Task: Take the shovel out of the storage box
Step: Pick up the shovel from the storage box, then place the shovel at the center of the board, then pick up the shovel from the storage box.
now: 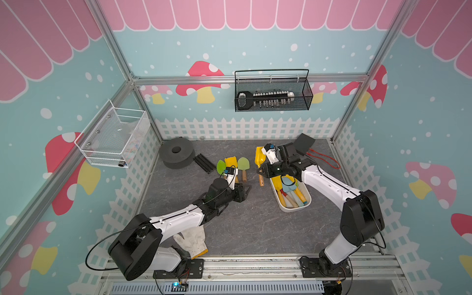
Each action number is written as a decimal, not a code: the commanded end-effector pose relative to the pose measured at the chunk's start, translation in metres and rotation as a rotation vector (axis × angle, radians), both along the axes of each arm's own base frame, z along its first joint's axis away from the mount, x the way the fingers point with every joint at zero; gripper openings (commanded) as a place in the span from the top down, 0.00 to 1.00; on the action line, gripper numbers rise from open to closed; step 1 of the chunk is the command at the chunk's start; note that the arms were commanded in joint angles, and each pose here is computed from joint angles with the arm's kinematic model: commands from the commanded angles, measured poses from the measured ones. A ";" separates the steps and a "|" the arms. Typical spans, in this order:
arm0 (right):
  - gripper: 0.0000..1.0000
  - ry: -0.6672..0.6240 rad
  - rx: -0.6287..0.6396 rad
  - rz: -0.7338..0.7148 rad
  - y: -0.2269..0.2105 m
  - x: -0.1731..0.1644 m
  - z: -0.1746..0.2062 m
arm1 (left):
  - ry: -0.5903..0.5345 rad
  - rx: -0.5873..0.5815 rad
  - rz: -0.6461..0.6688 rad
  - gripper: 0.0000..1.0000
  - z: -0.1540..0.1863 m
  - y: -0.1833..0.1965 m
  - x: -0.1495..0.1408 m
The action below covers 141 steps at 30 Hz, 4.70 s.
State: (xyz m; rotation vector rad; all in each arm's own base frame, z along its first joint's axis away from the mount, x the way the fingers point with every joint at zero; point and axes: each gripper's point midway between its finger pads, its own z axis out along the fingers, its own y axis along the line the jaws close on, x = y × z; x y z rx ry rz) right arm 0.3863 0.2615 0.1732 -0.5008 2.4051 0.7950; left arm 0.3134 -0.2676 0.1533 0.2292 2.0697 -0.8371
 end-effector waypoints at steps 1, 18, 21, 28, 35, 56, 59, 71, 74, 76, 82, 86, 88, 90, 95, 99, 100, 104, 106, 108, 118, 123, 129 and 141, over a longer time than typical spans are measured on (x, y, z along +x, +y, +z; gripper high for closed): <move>0.89 0.067 -0.055 -0.057 -0.004 0.009 -0.018 | -0.013 0.106 0.116 0.39 -0.003 0.024 0.012; 0.89 0.300 -0.186 -0.172 0.002 0.050 -0.106 | -0.015 0.147 0.149 0.38 -0.005 0.032 0.014; 0.89 0.310 -0.194 -0.193 0.003 0.057 -0.114 | -0.016 0.145 0.148 0.38 -0.004 0.032 0.014; 0.85 0.326 -0.211 -0.237 0.004 0.069 -0.132 | -0.016 0.143 0.145 0.38 -0.004 0.032 0.013; 0.82 0.324 -0.222 -0.277 0.003 0.082 -0.142 | -0.022 0.144 0.146 0.38 -0.003 0.032 0.013; 0.77 0.325 -0.223 -0.341 0.008 0.106 -0.155 | -0.020 0.152 0.143 0.38 -0.006 0.032 0.013; 0.75 0.327 -0.222 -0.345 0.009 0.107 -0.155 | -0.018 0.150 0.142 0.38 -0.006 0.032 0.014; 0.66 0.309 -0.216 -0.349 0.010 0.112 -0.148 | -0.017 0.150 0.139 0.38 -0.006 0.031 0.014; 0.65 0.288 -0.200 -0.347 0.013 0.115 -0.137 | -0.016 0.151 0.140 0.38 -0.007 0.031 0.014; 0.65 0.261 -0.200 -0.346 0.014 0.116 -0.126 | -0.015 0.150 0.138 0.38 -0.007 0.030 0.014; 0.63 0.197 -0.192 -0.327 0.017 0.110 -0.096 | -0.018 0.142 0.137 0.38 -0.005 0.030 0.013; 0.61 0.150 -0.182 -0.313 0.014 0.099 -0.073 | -0.019 0.140 0.138 0.37 -0.004 0.031 0.013; 0.60 0.130 -0.179 -0.302 0.011 0.091 -0.060 | -0.020 0.139 0.137 0.37 -0.004 0.030 0.013; 0.58 0.113 -0.179 -0.286 0.008 0.080 -0.048 | -0.019 0.142 0.143 0.36 -0.005 0.032 0.013; 0.56 0.077 -0.218 -0.254 -0.012 0.048 -0.025 | -0.021 0.150 0.147 0.35 -0.006 0.032 0.014; 0.50 0.051 -0.296 -0.215 -0.035 0.020 -0.015 | -0.022 0.152 0.140 0.34 -0.005 0.031 0.014; 0.48 0.052 -0.317 -0.207 -0.041 0.013 -0.015 | -0.021 0.153 0.138 0.34 -0.005 0.031 0.014; 0.48 0.066 -0.373 -0.162 -0.056 -0.012 -0.020 | -0.035 0.155 0.131 0.34 -0.002 0.031 0.013; 0.47 0.085 -0.391 -0.139 -0.062 -0.025 -0.025 | -0.044 0.158 0.128 0.33 0.001 0.032 0.012; 0.48 0.097 -0.401 -0.127 -0.068 -0.036 -0.028 | -0.055 0.162 0.123 0.33 0.003 0.032 0.012; 0.51 0.148 -0.517 -0.192 -0.119 -0.059 -0.054 | -0.090 0.172 0.103 0.32 0.006 0.028 0.010; 0.49 0.191 -0.639 -0.226 -0.150 -0.072 -0.067 | -0.077 0.193 0.082 0.32 0.000 0.021 0.011; 0.45 0.241 -0.700 -0.222 -0.163 -0.079 -0.078 | -0.080 0.202 0.071 0.32 0.001 0.018 0.009; 0.46 0.346 -0.789 -0.240 -0.178 -0.089 -0.112 | -0.080 0.194 0.074 0.33 0.007 0.020 0.006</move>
